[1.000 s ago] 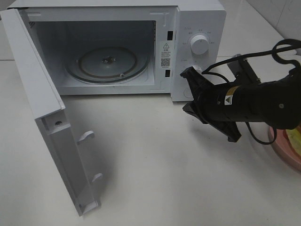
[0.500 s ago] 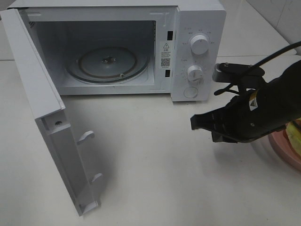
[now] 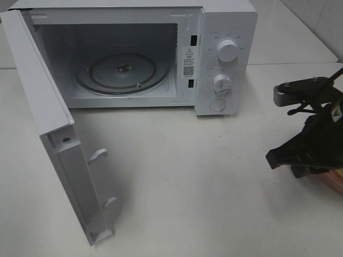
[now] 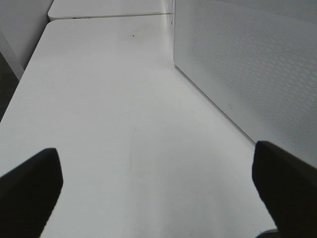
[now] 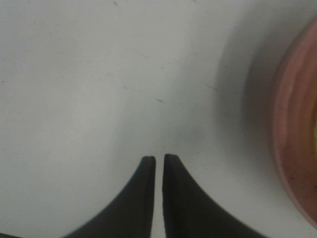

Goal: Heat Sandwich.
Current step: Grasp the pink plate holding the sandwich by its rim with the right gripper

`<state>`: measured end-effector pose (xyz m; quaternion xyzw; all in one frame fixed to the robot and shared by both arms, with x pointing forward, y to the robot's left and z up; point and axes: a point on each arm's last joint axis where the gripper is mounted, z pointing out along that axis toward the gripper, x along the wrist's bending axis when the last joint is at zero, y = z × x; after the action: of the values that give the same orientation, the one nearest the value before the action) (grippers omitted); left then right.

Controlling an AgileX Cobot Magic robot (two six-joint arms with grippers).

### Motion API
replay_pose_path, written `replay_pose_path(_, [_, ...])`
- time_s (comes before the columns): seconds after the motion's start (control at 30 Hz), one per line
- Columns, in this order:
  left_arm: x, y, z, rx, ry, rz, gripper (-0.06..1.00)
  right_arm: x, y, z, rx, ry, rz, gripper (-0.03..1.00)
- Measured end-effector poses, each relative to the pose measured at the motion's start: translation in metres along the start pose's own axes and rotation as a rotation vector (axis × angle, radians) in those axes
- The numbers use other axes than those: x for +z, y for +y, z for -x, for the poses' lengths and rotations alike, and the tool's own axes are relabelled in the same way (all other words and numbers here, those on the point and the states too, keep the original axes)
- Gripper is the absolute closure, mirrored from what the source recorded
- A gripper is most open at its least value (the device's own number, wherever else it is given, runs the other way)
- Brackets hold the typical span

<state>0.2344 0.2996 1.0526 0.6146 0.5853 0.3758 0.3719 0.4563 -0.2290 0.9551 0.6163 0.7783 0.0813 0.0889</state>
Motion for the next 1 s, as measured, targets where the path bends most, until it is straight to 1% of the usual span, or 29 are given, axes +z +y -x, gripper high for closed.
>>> replay_pose_path(0.03, [0.000,0.000,0.000,0.000,0.000,0.000,-0.04,0.000,0.000,0.000,0.000,0.000,0.000,0.89])
replay_pose_path(0.07, [0.000,0.000,0.000,0.000,0.000,0.000,-0.04,-0.006,0.002,0.007,0.014,-0.017,0.000,0.88])
replay_pose_path(0.13, [0.000,0.000,0.000,0.000,0.000,0.000,-0.04,-0.012,0.006,0.013,0.027,-0.035,-0.005,0.81])
replay_pose_path(0.17, [0.000,0.000,0.000,0.000,0.000,0.000,-0.04,-0.012,0.006,0.013,0.027,-0.035,-0.005,0.81])
replay_pose_path(0.2, [0.000,0.000,0.000,0.000,0.000,0.000,-0.04,-0.015,0.008,0.015,0.033,-0.042,-0.003,0.76])
replay_pose_path(0.23, [0.000,0.000,0.000,0.000,0.000,0.000,-0.04,-0.020,0.012,0.020,0.040,-0.057,-0.001,0.65])
replay_pose_path(0.3, [0.000,0.000,0.000,0.000,0.000,0.000,-0.04,-0.024,0.017,0.024,0.045,-0.070,0.010,0.51])
replay_pose_path(0.33, [0.000,0.000,0.000,0.000,0.000,0.000,-0.04,-0.024,0.017,0.024,0.045,-0.070,0.010,0.51])
replay_pose_path(0.37, [0.000,0.000,0.000,0.000,0.000,0.000,-0.04,-0.026,0.019,0.027,0.041,-0.085,0.017,0.32])
replay_pose_path(0.43, [0.000,0.000,0.000,0.000,0.000,0.000,-0.04,-0.027,0.021,0.030,0.038,-0.095,0.026,0.15])
replay_pose_path(0.47, [0.000,0.000,0.000,0.000,0.000,0.000,-0.04,-0.027,0.021,0.030,0.038,-0.095,0.026,0.15])
replay_pose_path(0.53, [0.000,0.000,0.000,0.000,0.000,0.000,-0.04,-0.028,0.022,0.033,0.025,-0.107,0.028,0.03])
replay_pose_path(0.6, [0.000,0.000,0.000,0.000,0.000,0.000,-0.04,-0.028,0.022,0.034,0.012,-0.109,0.027,0.00])
replay_pose_path(0.7, [0.000,0.000,0.000,0.000,0.000,0.000,-0.04,-0.028,0.022,0.034,-0.004,-0.109,0.026,-0.02])
replay_pose_path(0.97, [0.000,0.000,0.000,0.000,0.000,0.000,-0.04,-0.028,0.022,0.037,0.009,-0.110,0.036,0.00])
replay_pose_path(1.0, [0.000,0.000,0.000,0.000,0.000,0.000,-0.04,-0.028,0.022,0.041,0.024,-0.114,0.036,0.00])
